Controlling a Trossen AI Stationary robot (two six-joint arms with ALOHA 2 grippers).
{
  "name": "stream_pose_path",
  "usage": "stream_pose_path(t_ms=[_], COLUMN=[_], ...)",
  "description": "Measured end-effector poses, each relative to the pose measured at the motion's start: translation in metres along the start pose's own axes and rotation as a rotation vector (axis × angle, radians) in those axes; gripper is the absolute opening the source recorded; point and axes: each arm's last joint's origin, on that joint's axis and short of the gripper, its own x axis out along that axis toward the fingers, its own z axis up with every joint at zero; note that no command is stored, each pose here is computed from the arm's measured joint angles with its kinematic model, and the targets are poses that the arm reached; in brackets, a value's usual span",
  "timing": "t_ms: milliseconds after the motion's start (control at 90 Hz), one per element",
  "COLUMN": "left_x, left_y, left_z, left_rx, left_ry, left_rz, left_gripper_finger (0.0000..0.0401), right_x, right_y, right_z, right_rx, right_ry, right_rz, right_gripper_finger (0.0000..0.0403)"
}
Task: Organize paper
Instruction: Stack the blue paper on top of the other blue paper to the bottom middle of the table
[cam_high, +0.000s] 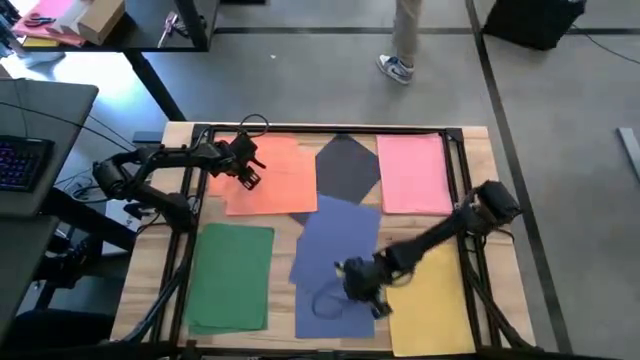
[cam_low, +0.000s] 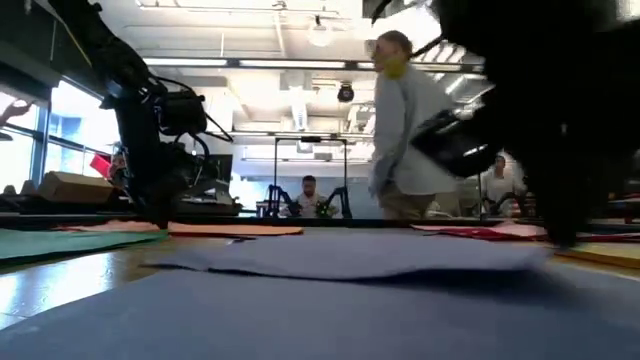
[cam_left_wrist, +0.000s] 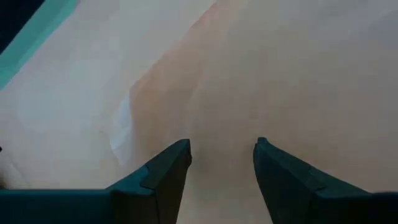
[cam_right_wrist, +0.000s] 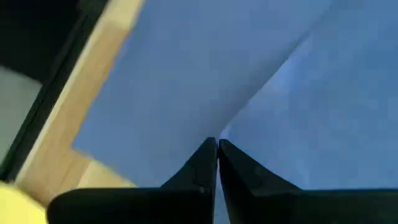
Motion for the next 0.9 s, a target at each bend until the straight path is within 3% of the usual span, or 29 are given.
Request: stream_pose_path(t_ms=[156,256,389,644,900], left_x=[0.0,0.0,0.0,0.0,0.0], left_y=[0.0,0.0,-0.001,-0.001,-0.001], left_z=[0.002,0.002,0.002,0.002,0.002], left_rx=[-0.005,-0.006,-0.006,0.015,0.02], left_ry=[-0.019,-0.025,-0.024,-0.025,-0.025], left_rz=[-0.008,-0.01,-0.022,-0.037,-0.037], left_gripper_finger=[0.0168,0.0168,0.0168,0.0168,0.0168], right_x=[0.005,0.013,0.03,0.046,0.035], right_y=[0.035,0.035,0.036,0.056,0.086], right_z=[0.005,0.017,0.049,0.075,0.061], right_rx=[-0.243,-0.345,-0.474,-0.424,-0.389], right_ry=[0.011,0.063,0.078,0.156,0.331], right_rz=[-0.152,-0.214,-0.212,-0.07,-0.013], right_gripper_finger=[0.0,0.0,0.0,0.0,0.0])
